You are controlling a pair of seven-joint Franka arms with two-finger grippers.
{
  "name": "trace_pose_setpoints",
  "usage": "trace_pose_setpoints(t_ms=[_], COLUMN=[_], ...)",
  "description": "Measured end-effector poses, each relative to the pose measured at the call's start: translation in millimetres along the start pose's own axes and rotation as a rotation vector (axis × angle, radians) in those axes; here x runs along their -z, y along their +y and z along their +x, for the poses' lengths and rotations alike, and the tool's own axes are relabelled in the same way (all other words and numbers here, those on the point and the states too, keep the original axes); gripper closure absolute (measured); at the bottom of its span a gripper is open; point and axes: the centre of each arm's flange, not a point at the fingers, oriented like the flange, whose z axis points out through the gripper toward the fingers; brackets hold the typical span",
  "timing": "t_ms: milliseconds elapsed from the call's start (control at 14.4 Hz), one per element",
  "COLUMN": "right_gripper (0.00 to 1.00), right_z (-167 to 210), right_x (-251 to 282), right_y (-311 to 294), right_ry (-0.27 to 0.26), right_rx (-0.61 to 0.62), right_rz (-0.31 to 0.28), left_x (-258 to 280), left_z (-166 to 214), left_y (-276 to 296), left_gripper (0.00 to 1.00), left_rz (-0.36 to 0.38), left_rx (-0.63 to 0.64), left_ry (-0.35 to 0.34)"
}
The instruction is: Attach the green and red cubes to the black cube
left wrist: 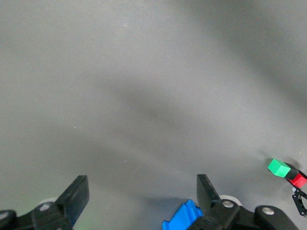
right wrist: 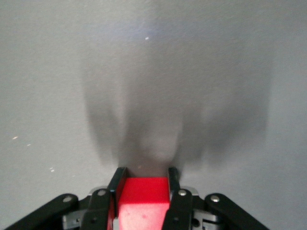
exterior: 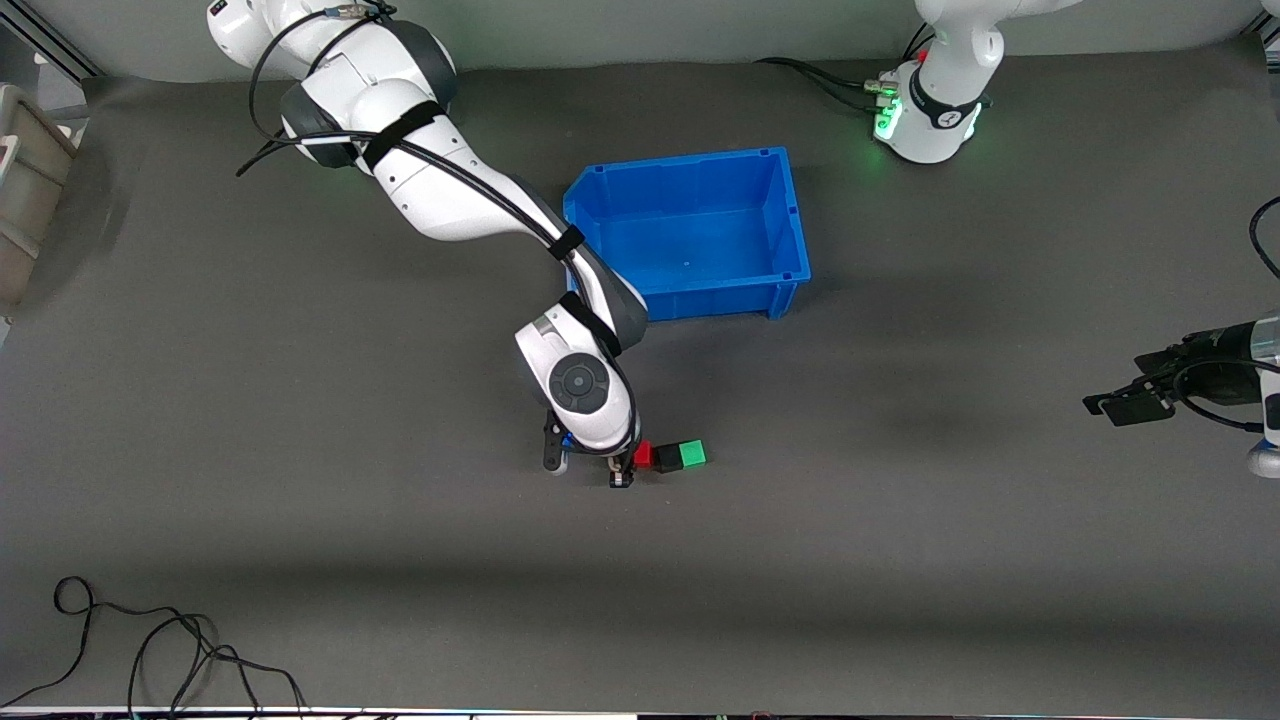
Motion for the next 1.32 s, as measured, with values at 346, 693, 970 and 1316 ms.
trace_pose_setpoints(t_ms=[346,693,970,1316], right_gripper=[0.60,0.47,0.07,0.00], right_z=[-2,-6,-9,7], right_x=[0,-4,-2,128], right_y=[-8,-6,-7,-29], right_ry=[-0.015,0.002,0.019,0.063], right_rx=[0.001,0.046,0.101,0.264], right_rz=[0.036,0.065,0.086,-0.035], left_x=[0,0,3,31], left_z=[0,-1,0,-15], left_y=[1,2,4,15], left_gripper=[0.00,0.00,0.00,0.00], left_rz=[0.001,0.001,0.031,0.091], left_rx=[-0.003,-0.006,-0.130,-0.343], left_ry=[0.001,0.004,0.039,0.112])
